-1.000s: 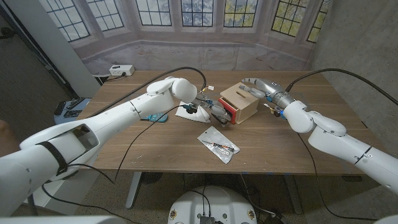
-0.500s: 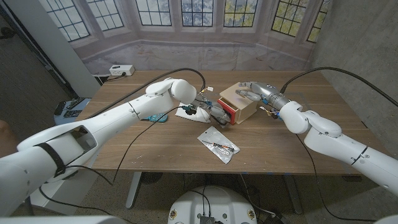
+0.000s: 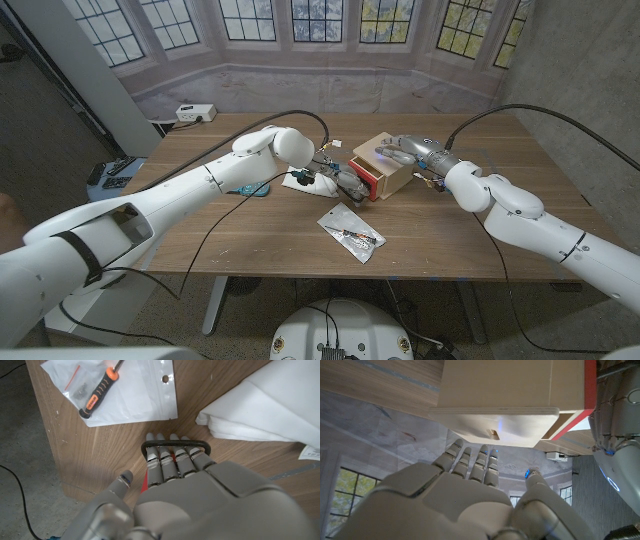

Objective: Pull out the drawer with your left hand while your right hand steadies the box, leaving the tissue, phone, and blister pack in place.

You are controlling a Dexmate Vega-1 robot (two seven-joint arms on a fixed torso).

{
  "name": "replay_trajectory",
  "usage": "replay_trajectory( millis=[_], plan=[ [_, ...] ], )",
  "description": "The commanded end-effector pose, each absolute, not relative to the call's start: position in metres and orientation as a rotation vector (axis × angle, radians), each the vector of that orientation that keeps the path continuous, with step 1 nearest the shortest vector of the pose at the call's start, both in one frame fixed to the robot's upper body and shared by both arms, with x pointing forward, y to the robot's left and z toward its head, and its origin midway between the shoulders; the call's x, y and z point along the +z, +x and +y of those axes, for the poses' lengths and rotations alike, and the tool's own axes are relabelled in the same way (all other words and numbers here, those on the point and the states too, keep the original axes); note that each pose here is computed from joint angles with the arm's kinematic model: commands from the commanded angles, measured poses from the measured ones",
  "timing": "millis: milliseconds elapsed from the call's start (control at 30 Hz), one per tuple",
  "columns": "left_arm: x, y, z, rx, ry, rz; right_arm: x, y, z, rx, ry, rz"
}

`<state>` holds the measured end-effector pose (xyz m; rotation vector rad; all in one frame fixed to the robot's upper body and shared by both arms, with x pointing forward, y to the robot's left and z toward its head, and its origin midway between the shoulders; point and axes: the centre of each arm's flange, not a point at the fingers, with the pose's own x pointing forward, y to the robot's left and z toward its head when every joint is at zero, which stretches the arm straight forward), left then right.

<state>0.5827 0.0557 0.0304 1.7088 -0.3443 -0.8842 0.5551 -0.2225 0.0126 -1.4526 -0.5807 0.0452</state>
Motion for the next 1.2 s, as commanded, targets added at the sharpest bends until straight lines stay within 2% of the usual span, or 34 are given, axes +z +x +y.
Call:
replay_trajectory(
  millis=[33, 1200],
  plan=[
    [0.029, 0.582, 0.056, -0.889, 1.703, -0.343, 0.012, 0.56, -0.22, 0.084, -1.463, -0.533],
    [0.026, 0.579, 0.056, -0.901, 1.685, -0.335, 0.013, 0.574, -0.224, 0.113, -1.452, -0.482]
  ],
)
